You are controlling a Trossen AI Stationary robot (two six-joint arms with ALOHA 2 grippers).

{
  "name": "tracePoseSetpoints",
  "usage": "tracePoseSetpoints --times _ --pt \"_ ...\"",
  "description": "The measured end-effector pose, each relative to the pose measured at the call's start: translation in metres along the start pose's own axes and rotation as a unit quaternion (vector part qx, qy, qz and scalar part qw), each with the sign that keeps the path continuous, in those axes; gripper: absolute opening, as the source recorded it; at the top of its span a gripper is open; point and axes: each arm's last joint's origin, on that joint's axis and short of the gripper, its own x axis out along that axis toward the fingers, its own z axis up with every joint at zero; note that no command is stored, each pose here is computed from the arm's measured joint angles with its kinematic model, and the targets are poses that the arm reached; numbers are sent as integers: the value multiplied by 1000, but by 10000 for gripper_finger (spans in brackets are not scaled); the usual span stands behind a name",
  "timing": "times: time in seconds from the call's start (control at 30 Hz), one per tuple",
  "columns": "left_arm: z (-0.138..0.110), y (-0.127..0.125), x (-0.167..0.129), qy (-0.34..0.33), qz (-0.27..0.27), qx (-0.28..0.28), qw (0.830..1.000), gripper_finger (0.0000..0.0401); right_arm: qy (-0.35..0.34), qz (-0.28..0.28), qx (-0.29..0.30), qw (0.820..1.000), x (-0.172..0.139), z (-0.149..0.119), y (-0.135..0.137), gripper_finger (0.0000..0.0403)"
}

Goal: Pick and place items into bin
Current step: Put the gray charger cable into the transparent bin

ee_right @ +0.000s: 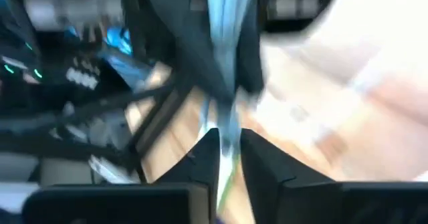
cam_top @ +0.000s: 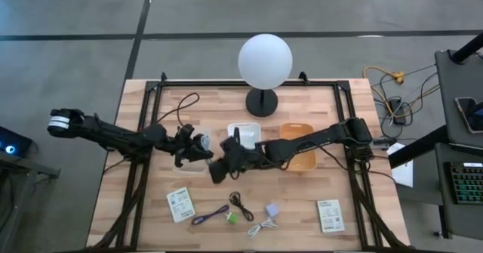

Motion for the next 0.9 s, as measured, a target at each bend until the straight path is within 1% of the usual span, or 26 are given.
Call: tracePoseSetpoints --times 0.13,0.2,0.3,0.37,0.43,0.53,0.6,0.63,0.73,0.77,0.83,0.87,0.9 --pt "-4 4 -5 31 39 -11 999 16 66 3 -2 998 -5 -17 5 106" --pt "-6 4 -11 47 61 -30 997 16 111 3 -7 994 -9 -27 8 127" --pt "-8 4 -23 69 104 -70 990 16 154 -40 -26 987 -18 -51 7 151" --pt "-6 -1 -33 75 142 -93 983 16 174 -81 -19 981 -25 -64 5 162" --pt "-2 -8 -45 86 200 -105 970 15 188 -117 3 975 -30 -72 2 169" --pt "6 -21 -70 111 325 -114 932 15 184 -171 51 967 -32 -72 -8 172" --pt "12 -28 -82 117 381 -105 911 15 178 -185 65 964 -30 -70 -13 172" --pt "14 -31 -84 120 390 -104 907 15 177 -185 68 964 -30 -69 -13 170" --pt "14 -32 -80 130 380 -114 909 15 176 -188 73 963 -28 -63 -16 165" --pt "12 -29 -77 135 378 -117 908 15 175 -190 71 963 -27 -60 -18 164" --pt "3 -17 -74 159 403 -121 893 15 172 -190 57 965 -25 -52 -20 160" --pt "-1 -12 -70 162 408 -123 890 15 169 -187 50 966 -26 -48 -20 158" --pt "-1 -9 -66 154 405 -130 892 16 167 -182 44 968 -27 -44 -19 157"
